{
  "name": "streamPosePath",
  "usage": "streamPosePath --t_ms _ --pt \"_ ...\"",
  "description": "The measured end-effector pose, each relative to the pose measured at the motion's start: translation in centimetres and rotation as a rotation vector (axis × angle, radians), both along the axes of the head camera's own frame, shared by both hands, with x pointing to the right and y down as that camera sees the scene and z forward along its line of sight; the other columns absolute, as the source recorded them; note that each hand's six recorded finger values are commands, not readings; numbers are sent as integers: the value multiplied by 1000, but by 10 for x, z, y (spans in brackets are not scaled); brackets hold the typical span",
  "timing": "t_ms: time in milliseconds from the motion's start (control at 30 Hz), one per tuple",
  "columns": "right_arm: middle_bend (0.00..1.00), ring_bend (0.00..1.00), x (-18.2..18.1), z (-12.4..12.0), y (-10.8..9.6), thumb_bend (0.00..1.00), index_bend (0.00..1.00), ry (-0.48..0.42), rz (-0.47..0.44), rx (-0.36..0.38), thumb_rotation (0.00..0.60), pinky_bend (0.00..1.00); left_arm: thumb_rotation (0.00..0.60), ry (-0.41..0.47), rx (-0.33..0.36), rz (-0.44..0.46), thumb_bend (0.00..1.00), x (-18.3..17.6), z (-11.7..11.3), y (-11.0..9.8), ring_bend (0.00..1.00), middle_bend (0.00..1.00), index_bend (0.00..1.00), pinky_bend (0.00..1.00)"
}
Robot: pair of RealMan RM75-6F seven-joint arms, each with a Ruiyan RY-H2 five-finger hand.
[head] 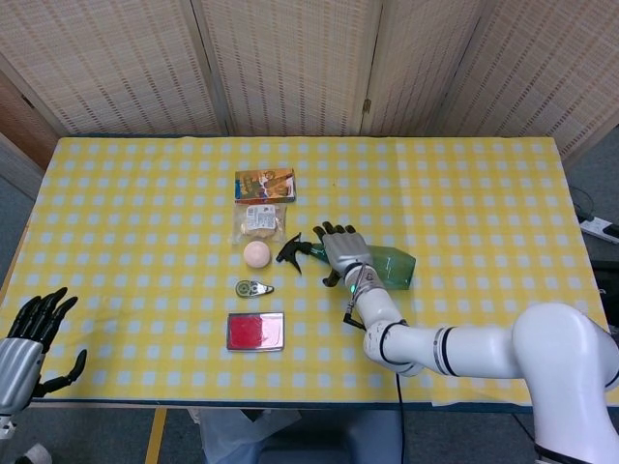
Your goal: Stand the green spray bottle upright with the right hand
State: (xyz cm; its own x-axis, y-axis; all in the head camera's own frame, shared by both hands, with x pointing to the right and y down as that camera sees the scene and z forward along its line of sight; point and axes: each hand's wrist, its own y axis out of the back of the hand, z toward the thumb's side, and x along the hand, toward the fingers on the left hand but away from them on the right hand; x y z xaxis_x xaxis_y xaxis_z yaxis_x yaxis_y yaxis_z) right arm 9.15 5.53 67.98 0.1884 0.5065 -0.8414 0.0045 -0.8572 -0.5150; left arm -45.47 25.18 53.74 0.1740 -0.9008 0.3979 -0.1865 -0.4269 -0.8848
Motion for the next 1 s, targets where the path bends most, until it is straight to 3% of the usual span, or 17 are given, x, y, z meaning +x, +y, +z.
streamPosePath --t_ms 667,867,1000 --pt "53 33 18 34 -1 305 0 119 -16 12 600 0 311 3 1 2 491 0 -2 1 0 7 38 0" --pt "118 79 18 44 2 304 7 136 -20 9 600 0 315 5 1 -1 492 -1 -2 0 0 7 38 0" --pt "180 136 18 47 2 305 70 143 -17 24 600 12 312 8 3 -1 492 -1 -3 1 0 7 38 0"
